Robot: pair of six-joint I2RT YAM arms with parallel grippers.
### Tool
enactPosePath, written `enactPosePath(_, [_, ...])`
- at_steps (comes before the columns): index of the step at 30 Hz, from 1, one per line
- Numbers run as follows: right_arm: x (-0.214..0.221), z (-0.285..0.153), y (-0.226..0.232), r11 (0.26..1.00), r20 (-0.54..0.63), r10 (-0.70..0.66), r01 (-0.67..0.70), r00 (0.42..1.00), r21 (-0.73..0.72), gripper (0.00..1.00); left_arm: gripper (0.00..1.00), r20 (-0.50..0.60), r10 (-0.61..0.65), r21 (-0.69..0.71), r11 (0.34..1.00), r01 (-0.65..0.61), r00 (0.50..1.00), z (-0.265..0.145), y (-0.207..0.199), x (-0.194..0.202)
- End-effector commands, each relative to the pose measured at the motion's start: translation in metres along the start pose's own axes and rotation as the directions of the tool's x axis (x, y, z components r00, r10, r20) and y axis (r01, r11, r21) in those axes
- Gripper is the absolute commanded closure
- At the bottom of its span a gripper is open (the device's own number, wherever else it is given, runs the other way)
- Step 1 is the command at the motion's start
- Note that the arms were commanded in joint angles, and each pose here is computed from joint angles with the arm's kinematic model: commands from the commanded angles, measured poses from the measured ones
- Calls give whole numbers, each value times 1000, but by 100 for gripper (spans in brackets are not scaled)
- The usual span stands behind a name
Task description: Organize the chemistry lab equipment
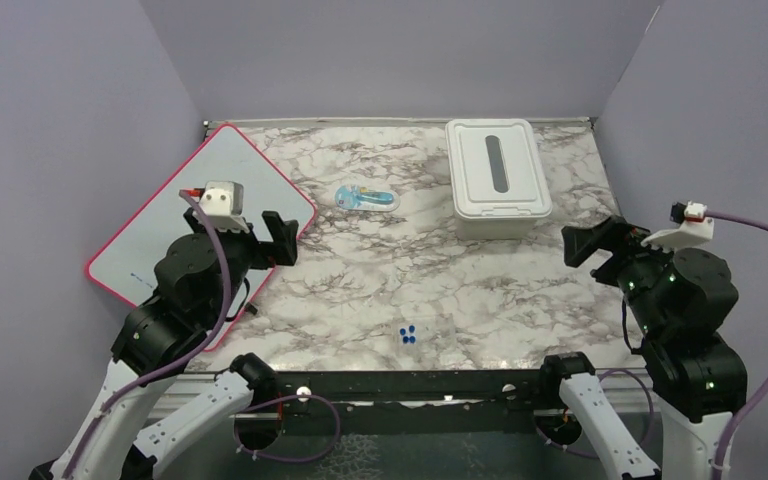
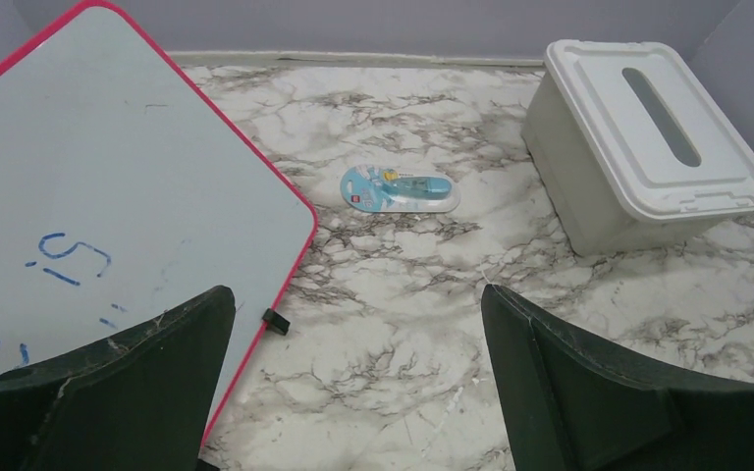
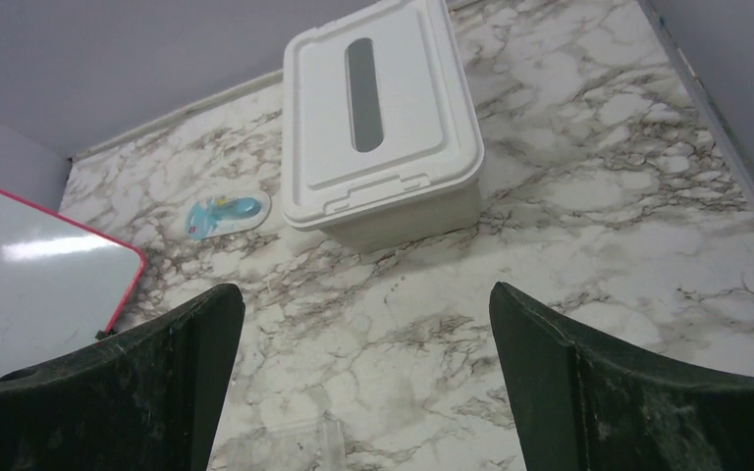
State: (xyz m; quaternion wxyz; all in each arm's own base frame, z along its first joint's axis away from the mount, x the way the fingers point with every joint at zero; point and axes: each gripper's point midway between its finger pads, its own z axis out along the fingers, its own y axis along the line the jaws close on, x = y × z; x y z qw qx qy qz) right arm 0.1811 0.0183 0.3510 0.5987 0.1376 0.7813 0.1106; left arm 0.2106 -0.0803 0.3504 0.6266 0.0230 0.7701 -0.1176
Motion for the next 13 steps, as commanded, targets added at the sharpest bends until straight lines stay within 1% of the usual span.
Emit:
enactPosePath(1, [-10,-17,-6,999,41,-19,18,999,28,0,1,23,-9,-38,999,9,1000,-18,14,-7])
enactPosePath(13, [-4,-19,-5,1000,28,-22,22,999,8,0,1,-13,-16,-55,998,15,1000,-17,17,3])
